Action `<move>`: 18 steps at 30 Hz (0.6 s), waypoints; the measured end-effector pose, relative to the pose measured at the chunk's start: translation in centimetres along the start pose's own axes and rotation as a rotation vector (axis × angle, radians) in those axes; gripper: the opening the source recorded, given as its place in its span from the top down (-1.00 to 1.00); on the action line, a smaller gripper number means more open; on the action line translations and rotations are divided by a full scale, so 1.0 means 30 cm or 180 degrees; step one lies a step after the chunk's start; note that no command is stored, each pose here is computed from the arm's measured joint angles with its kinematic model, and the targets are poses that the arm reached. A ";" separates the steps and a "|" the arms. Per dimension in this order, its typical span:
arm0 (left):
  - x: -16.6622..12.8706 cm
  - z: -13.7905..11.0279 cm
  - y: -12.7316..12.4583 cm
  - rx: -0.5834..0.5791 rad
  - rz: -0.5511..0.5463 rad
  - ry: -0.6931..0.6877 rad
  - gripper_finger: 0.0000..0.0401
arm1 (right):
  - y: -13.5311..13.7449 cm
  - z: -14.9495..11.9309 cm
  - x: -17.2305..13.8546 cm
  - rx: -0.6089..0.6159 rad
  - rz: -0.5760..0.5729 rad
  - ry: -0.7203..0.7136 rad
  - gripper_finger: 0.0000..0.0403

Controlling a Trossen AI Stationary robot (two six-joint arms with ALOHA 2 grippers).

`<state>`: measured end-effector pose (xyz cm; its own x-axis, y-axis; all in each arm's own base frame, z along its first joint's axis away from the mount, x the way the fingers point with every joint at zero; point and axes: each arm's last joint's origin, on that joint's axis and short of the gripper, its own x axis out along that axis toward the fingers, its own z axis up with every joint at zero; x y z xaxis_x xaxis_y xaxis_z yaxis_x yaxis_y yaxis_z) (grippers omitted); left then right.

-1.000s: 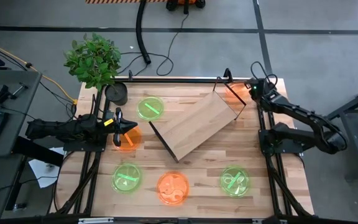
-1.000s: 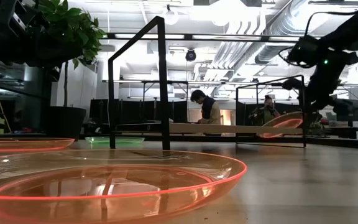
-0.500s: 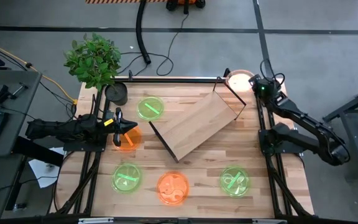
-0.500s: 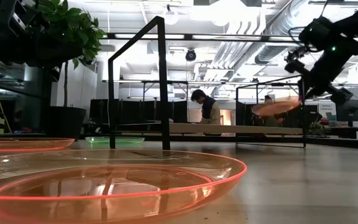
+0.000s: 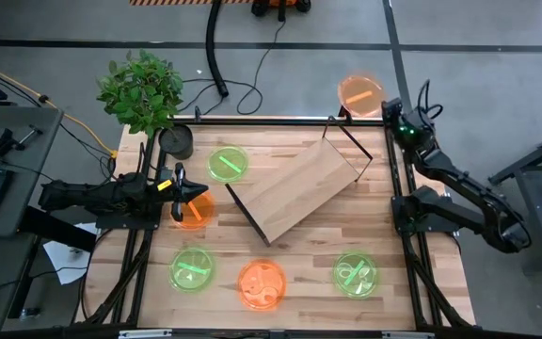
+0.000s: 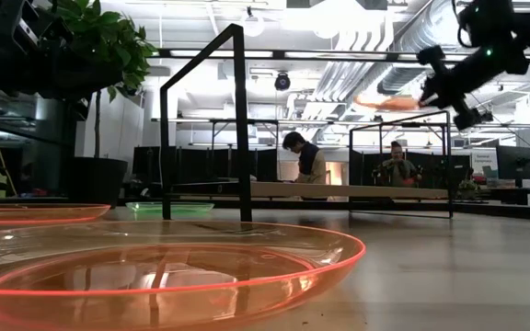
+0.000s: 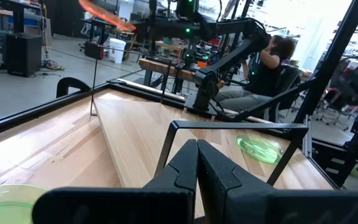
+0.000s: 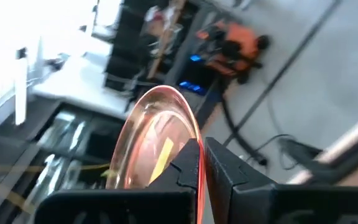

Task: Place and stack plates onto a shelf
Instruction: Put the top right orange plate on the shelf

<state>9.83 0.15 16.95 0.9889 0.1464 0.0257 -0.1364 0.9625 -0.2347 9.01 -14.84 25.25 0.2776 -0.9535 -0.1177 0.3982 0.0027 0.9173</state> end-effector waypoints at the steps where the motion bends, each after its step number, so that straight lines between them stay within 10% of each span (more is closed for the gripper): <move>1: 0.000 0.000 0.000 -0.0001 0.0001 0.0000 1.00 | 0.020 0.001 -0.002 -0.0044 0.0076 0.0050 1.00; 10: 0.000 0.000 0.000 -0.0001 0.0000 0.0000 1.00 | 0.247 -0.007 -0.069 -0.0746 0.0726 0.0899 1.00; 18: 0.000 0.000 0.000 0.0000 0.0000 -0.0001 1.00 | 0.353 -0.045 -0.173 -0.1389 0.0455 0.1724 1.00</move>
<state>9.82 0.15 16.96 0.9889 0.1464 0.0261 -0.1363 0.9625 -0.2347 12.95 -9.45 35.06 0.7039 -0.6511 -0.2840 0.6078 0.3452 0.7151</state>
